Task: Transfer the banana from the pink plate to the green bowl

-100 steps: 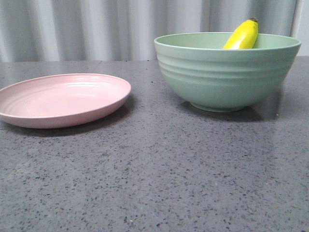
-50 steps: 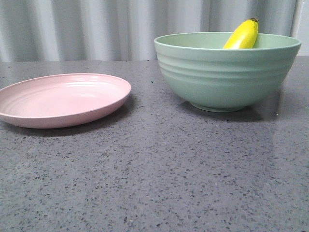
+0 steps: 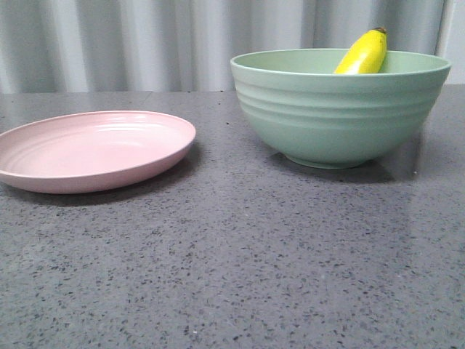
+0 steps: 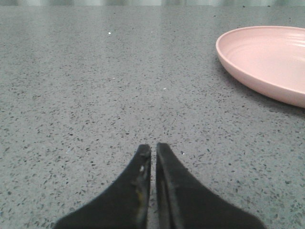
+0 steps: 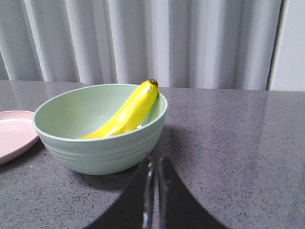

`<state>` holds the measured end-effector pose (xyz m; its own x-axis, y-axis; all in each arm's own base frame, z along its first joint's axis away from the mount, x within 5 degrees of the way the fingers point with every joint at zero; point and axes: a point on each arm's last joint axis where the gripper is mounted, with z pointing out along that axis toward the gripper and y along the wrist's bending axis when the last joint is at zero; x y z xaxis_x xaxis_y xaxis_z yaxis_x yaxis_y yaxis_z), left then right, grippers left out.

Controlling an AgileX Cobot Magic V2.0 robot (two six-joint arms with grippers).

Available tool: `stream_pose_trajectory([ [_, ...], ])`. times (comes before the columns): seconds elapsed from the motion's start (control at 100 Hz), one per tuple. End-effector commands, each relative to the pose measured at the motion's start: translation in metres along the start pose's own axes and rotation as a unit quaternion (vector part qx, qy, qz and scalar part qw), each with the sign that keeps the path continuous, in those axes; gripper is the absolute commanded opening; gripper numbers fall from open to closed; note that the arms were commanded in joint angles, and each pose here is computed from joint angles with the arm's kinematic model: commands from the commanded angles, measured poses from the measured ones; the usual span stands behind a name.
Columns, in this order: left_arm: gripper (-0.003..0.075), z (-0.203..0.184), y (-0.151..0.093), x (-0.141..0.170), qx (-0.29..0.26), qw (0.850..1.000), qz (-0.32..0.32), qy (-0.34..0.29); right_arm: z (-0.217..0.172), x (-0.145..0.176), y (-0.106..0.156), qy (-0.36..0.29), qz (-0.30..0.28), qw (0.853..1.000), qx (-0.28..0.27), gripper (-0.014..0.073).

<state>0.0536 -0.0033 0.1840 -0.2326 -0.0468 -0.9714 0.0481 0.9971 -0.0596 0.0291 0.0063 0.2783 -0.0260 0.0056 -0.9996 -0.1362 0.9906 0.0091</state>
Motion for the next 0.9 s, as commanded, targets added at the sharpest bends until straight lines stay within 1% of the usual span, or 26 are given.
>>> stream_pose_trajectory([
  [0.0, -0.0019, 0.000, 0.000, 0.004, 0.002, 1.000, -0.009, -0.023, 0.004, -0.006, -0.003, -0.049, -0.015, 0.998, 0.027, -0.0074],
  [0.09, -0.0019, 0.000, 0.000, 0.004, 0.002, 1.000, -0.009, -0.023, 0.012, 0.009, -0.007, -0.070, -0.013, 0.995, 0.063, -0.0074],
  [0.18, -0.0019, 0.000, 0.000, 0.004, 0.002, 1.000, -0.009, -0.023, 0.020, 0.031, -0.012, -0.086, 0.016, 0.992, 0.095, -0.0074],
  [0.25, -0.0019, 0.000, 0.000, 0.004, 0.002, 1.000, -0.009, -0.023, 0.024, 0.047, -0.015, -0.099, 0.042, 0.988, 0.110, -0.0074],
  [0.31, -0.0019, 0.000, 0.000, 0.004, 0.002, 1.000, -0.009, -0.023, 0.026, 0.059, -0.016, -0.097, 0.039, 0.988, 0.115, -0.0074],
  [0.37, -0.0019, 0.000, 0.000, 0.004, 0.002, 1.000, -0.009, -0.023, 0.028, 0.071, -0.016, -0.080, 0.044, 0.989, 0.114, -0.0074],
  [0.39, -0.0019, 0.000, 0.000, 0.004, 0.002, 1.000, -0.009, -0.023, 0.029, 0.075, -0.017, -0.059, 0.046, 0.991, 0.115, -0.0074],
  [0.52, -0.0019, 0.000, 0.000, 0.004, 0.002, 1.000, -0.009, -0.022, 0.026, 0.084, -0.017, -0.011, 0.037, 0.992, 0.122, -0.0074],
  [0.66, -0.0019, 0.000, 0.000, 0.004, 0.002, 1.000, -0.009, -0.022, 0.026, 0.097, -0.018, 0.057, 0.044, 0.989, 0.129, -0.0074],
  [0.72, -0.0019, 0.000, 0.000, 0.004, 0.002, 1.000, -0.009, -0.022, 0.025, 0.102, -0.018, 0.089, 0.036, 0.987, 0.131, -0.0074],
  [0.78, -0.0019, 0.000, 0.000, 0.004, 0.002, 1.000, -0.009, -0.022, 0.025, 0.102, -0.018, 0.091, 0.019, 0.987, 0.130, -0.0074],
  [0.89, -0.0019, 0.000, 0.000, 0.004, 0.002, 1.000, -0.009, -0.022, 0.025, 0.102, -0.018, 0.090, 0.018, 0.987, 0.130, -0.0074],
])
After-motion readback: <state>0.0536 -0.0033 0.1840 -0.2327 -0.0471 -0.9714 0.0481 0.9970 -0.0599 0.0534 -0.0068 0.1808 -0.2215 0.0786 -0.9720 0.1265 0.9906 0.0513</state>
